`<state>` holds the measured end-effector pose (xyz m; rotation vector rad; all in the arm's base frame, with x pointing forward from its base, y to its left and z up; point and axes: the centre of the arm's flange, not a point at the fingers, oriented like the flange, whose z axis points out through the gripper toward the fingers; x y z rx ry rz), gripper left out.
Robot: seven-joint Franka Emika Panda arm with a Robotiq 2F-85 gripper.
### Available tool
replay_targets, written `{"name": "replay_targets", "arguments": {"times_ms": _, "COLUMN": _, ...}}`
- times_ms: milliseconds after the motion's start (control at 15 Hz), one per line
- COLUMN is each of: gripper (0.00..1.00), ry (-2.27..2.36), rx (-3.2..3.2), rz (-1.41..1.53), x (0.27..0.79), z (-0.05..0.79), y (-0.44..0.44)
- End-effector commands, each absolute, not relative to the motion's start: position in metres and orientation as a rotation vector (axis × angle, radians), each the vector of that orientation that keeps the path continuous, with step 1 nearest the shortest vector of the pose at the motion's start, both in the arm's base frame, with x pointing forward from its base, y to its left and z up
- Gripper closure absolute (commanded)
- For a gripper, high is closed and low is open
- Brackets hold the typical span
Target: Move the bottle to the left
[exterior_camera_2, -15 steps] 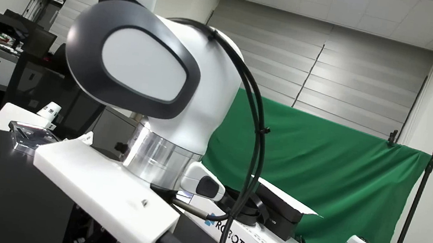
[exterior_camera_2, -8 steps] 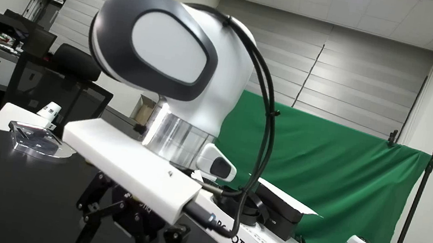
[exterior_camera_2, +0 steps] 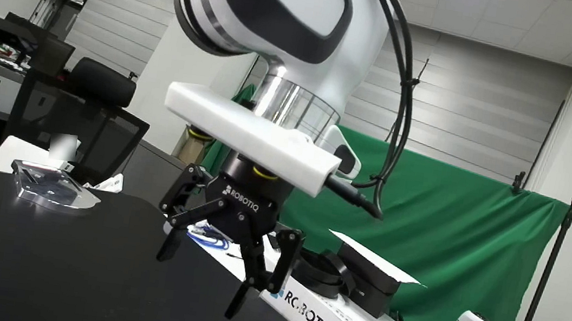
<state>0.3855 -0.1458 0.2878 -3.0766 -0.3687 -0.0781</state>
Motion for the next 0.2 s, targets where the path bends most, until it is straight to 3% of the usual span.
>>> {"name": "replay_targets", "arguments": {"times_ms": 0, "gripper": 0.00, "ry": -0.371, "rx": -3.076, "rz": -0.073, "x": 0.3850, "z": 0.2859, "y": -0.1449}}
{"name": "replay_targets", "arguments": {"times_ms": 133, "gripper": 0.00, "ry": -0.376, "rx": -3.074, "rz": -0.062, "x": 0.3852, "z": 0.2815, "y": -0.1433}}
